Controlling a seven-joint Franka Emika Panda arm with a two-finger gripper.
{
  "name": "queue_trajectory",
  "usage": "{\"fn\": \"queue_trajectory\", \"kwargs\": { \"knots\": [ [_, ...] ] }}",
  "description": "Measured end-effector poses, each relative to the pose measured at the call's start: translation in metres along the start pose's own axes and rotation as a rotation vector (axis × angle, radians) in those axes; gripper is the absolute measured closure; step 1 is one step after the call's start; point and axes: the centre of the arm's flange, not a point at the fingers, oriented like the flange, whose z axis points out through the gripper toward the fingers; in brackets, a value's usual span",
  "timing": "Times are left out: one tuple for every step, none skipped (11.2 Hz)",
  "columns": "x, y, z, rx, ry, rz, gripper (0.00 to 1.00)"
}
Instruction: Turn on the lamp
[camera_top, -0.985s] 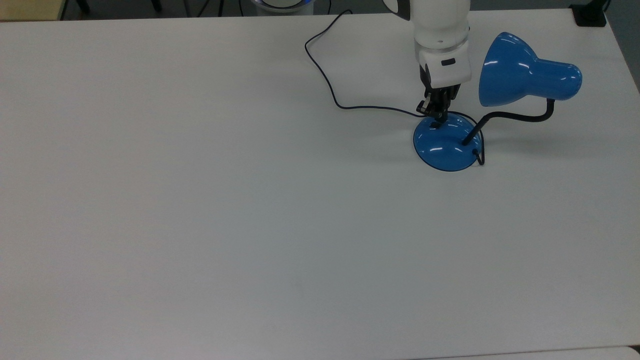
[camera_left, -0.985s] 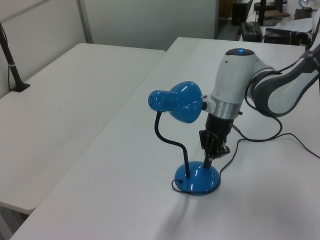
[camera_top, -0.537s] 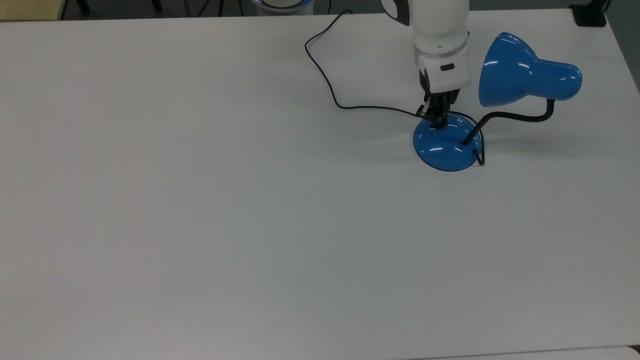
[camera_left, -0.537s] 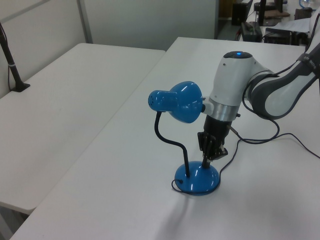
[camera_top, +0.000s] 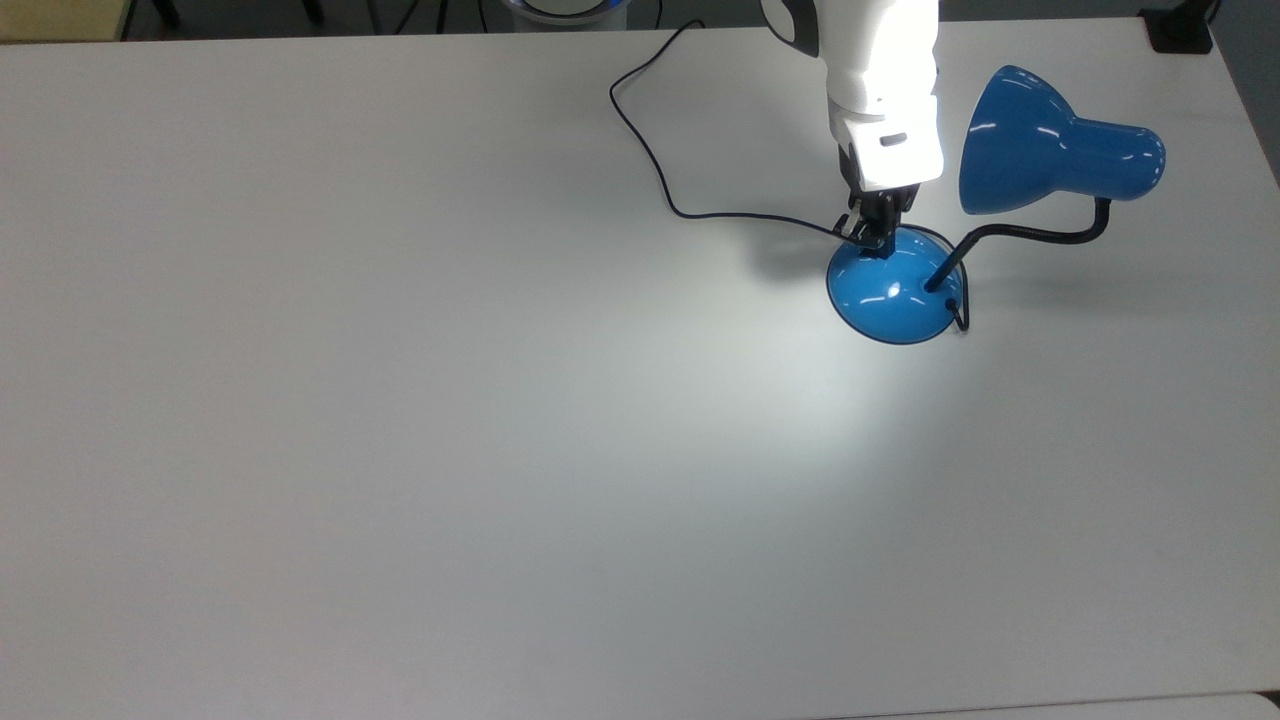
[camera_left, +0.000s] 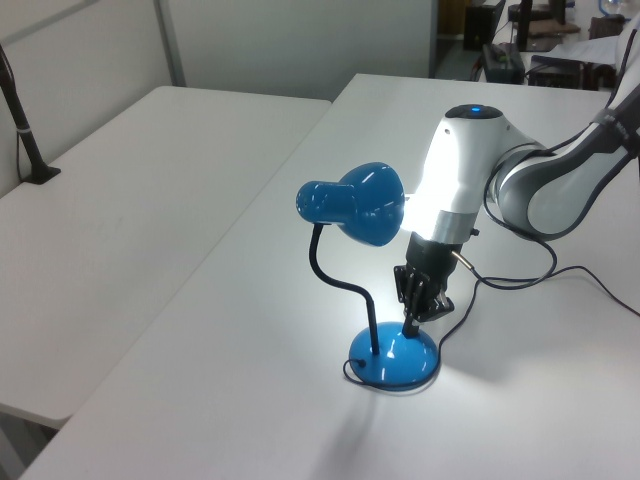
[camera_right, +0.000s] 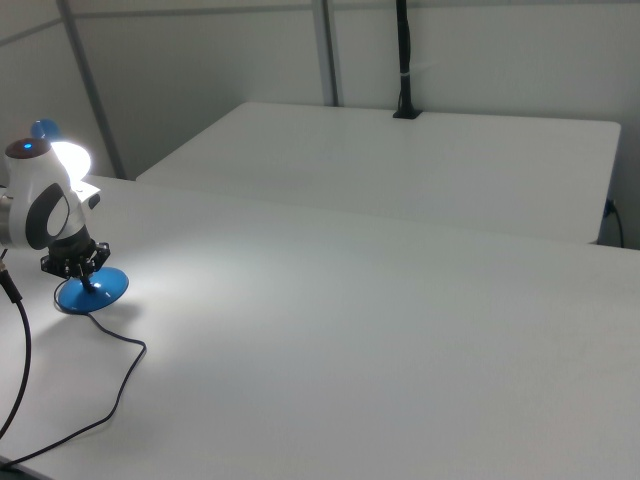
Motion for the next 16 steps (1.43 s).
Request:
{"fn": "queue_trajectory", "kwargs": {
  "knots": [
    [0.0,0.0,0.0,0.0,0.0,0.0,0.99],
    [0.0,0.0,0.0,0.0,0.0,0.0,0.99],
    [0.0,0.0,0.0,0.0,0.0,0.0,0.99],
    [0.0,0.002,-0.001,-0.001,0.001,0.003,0.99],
    [-0.003,0.007,-0.004,0.009,-0.027,0.013,0.99],
    [-0.006,0.014,-0.019,0.024,-0.072,0.037,0.99],
    [-0.009,0.02,-0.038,0.03,-0.102,0.064,0.99],
    [-0.016,0.028,-0.056,0.037,-0.14,0.105,0.99],
    [-0.027,0.038,-0.072,0.05,-0.193,0.147,0.99],
    [-0.039,0.05,-0.084,0.063,-0.242,0.201,0.99],
    [-0.052,0.067,-0.093,0.051,-0.289,0.263,0.99],
    [-0.067,0.089,-0.104,0.012,-0.337,0.327,0.99],
    [-0.079,0.109,-0.119,-0.033,-0.374,0.412,0.99],
    [-0.089,0.126,-0.141,-0.078,-0.414,0.513,0.99],
    [-0.094,0.142,-0.169,-0.117,-0.44,0.605,0.99],
    [-0.096,0.156,-0.195,-0.141,-0.434,0.669,0.99]
  ]
}}
